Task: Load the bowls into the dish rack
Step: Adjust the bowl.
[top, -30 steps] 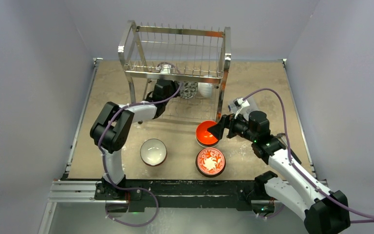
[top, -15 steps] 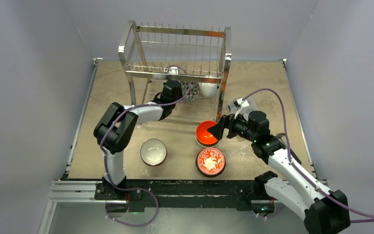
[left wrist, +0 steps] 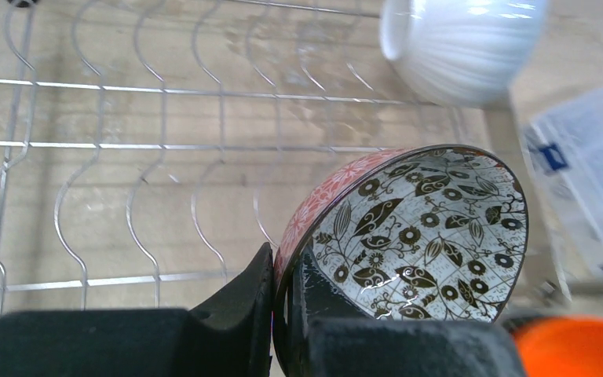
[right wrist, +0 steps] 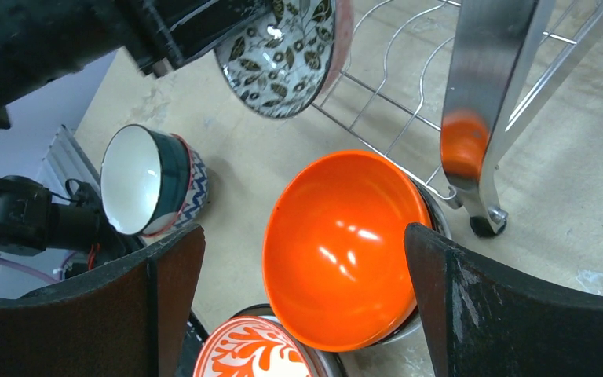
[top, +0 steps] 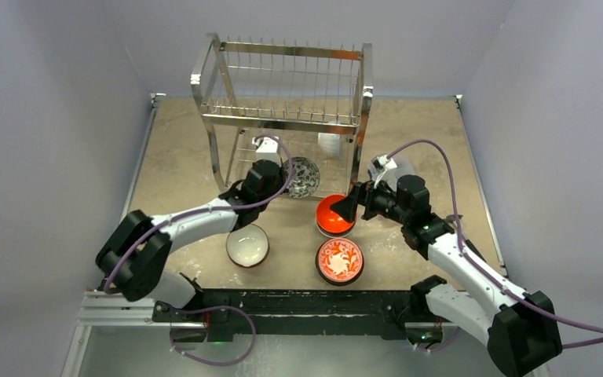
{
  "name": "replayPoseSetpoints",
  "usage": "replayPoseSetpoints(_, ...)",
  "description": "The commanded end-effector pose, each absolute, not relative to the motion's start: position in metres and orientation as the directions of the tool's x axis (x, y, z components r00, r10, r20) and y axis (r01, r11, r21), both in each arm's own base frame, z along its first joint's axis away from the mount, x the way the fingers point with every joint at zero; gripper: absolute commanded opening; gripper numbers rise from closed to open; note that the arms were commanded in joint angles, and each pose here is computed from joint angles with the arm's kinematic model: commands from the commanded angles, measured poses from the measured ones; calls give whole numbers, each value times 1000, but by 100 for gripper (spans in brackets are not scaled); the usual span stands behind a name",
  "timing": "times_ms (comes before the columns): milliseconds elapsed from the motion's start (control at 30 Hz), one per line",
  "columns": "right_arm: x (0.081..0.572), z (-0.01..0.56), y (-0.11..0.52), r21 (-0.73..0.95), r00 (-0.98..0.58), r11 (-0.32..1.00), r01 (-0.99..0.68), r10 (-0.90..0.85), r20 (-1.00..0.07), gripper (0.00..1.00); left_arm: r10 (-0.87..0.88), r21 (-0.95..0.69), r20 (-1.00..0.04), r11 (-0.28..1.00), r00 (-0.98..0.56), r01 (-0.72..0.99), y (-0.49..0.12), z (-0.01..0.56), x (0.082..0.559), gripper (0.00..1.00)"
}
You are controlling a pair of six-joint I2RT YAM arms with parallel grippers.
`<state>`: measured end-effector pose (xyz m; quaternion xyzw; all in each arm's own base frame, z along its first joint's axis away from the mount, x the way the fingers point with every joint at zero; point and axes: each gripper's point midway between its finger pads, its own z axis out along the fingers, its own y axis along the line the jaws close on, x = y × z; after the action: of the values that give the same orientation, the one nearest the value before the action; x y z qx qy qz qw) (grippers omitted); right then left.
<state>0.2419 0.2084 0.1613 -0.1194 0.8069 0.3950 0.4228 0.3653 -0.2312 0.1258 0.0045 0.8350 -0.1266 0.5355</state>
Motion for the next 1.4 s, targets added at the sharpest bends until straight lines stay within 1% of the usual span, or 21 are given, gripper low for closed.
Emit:
replayPoseSetpoints(0,247,188,220,543,-568,597,-590,172,-805,99,-254,-346,-890,917,-380,198,-246,167,343,0)
replayPoseSetpoints(333,236,188,231,581,-592,514,-631,165,-789,95,-193,-355,-883,871,-427,340,-296,186,277,0)
replayPoseSetpoints(433,234,185,233,588,-602,505,-632,157,-783,90,-191,-369,-879,853,-436,370,-308,196,267,0)
replayPoseSetpoints(467,234,184,233,589,-605,502,-634,153,-782,85,-200,-380,-878,842,-434,382,-312,201,264,0)
replayPoseSetpoints(533,233,182,234,590,-608,498,-636,147,-780,72,-220,-402,-874,827,-434,392,-314,207,260,0)
replayPoseSetpoints(633,229,184,236,583,-600,478,-657,136,-788,59,-234,-420,-872,809,-430,410,-315,217,257,0)
replayPoseSetpoints(667,229,184,235,582,-598,478,-658,137,-789,56,-240,-427,-870,803,-431,415,-315,220,256,0)
replayPoseSetpoints(733,229,185,235,578,-594,479,-660,138,-793,56,-245,-439,-867,789,-434,431,-316,224,252,0)
replayPoseSetpoints(767,229,185,235,578,-594,481,-659,139,-793,52,-246,-441,-866,784,-434,436,-316,226,251,0)
replayPoseSetpoints(833,229,184,234,575,-591,485,-658,140,-795,32,-255,-456,-861,769,-441,447,-317,230,248,0)
replayPoseSetpoints(867,229,183,234,576,-593,487,-656,140,-793,20,-257,-462,-858,762,-444,454,-317,231,246,4)
replayPoseSetpoints(900,229,185,234,577,-592,485,-658,142,-794,10,-255,-469,-856,749,-449,469,-319,233,243,12)
replayPoseSetpoints(933,229,187,234,576,-588,480,-662,144,-796,3,-249,-472,-856,734,-454,488,-322,235,240,23)
replayPoseSetpoints(967,229,189,234,575,-584,479,-664,147,-798,0,-240,-476,-854,720,-461,506,-324,236,236,33)
replayPoseSetpoints(1000,229,191,233,571,-578,483,-664,153,-802,0,-233,-483,-850,701,-472,525,-327,238,231,46)
replayPoseSetpoints(1067,230,194,231,559,-562,493,-666,161,-811,0,-230,-503,-839,674,-493,541,-330,240,225,70)
replayPoseSetpoints(1133,228,194,229,556,-558,500,-664,164,-814,0,-222,-518,-827,656,-516,549,-331,238,219,85)
replayPoseSetpoints(1200,226,194,228,557,-558,501,-662,167,-813,0,-216,-538,-810,641,-545,547,-330,235,216,93)
replayPoseSetpoints(1267,225,195,227,554,-552,501,-665,169,-816,0,-209,-574,-782,607,-587,549,-330,230,211,95)
replayPoseSetpoints(1367,225,195,227,552,-551,497,-670,166,-818,0,-227,-666,-716,506,-660,549,-330,228,203,97)
